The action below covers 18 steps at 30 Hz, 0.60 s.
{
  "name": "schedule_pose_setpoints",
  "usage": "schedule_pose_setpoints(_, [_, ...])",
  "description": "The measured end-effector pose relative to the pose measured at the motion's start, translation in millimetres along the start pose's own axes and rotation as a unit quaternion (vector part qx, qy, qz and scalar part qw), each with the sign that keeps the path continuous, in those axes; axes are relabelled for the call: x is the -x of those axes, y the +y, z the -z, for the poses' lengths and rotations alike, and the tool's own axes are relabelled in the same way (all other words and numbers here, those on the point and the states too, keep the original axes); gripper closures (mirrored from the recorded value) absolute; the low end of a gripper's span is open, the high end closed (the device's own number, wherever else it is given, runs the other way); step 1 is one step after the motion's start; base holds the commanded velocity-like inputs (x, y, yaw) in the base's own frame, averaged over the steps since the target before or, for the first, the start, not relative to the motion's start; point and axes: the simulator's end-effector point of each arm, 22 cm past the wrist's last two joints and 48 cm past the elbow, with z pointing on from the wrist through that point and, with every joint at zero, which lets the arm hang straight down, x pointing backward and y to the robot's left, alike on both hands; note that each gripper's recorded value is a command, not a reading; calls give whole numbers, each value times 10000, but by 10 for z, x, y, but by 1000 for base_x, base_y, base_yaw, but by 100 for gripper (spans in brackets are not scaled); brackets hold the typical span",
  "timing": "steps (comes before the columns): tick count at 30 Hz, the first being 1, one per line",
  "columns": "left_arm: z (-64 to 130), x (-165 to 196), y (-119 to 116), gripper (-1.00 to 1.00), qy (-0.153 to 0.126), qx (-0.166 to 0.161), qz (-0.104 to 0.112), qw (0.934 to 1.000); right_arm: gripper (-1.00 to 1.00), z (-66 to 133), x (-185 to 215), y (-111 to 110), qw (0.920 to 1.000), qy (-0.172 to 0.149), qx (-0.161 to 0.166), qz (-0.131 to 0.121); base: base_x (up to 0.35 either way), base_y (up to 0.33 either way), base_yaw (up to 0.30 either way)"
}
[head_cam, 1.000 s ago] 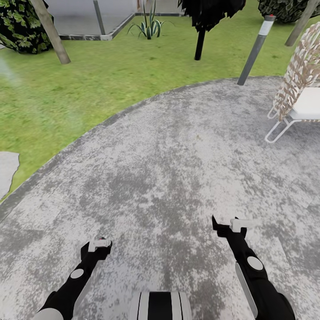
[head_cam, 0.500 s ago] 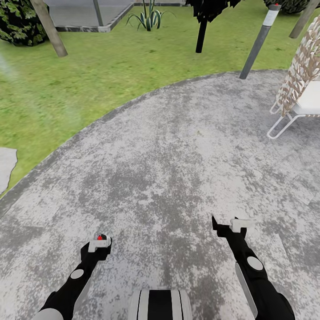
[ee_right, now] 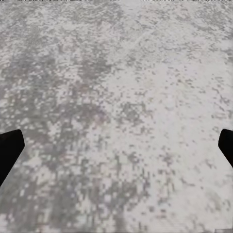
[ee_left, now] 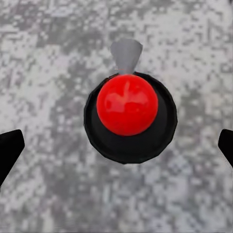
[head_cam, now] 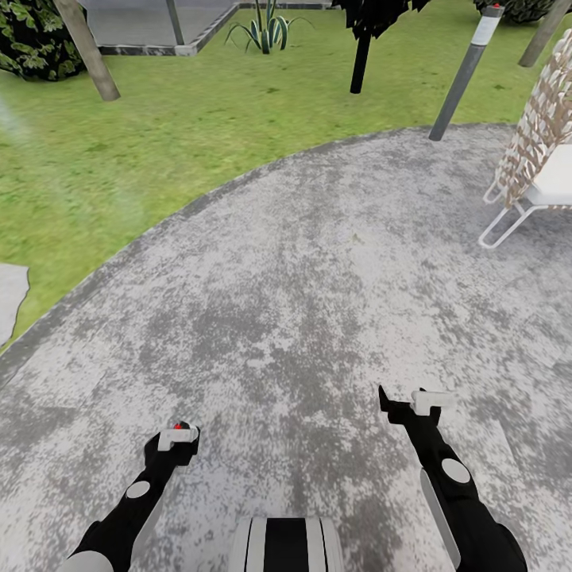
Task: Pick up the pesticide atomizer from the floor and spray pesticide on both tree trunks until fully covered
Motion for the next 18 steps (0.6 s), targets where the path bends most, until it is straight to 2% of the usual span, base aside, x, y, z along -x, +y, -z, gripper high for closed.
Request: schedule_pose_setpoints(18, [0, 5, 1, -100, -7, 1, 0, 10000, -100, 0, -14, 1, 10000, 13, 1, 1, 19, 0, 0])
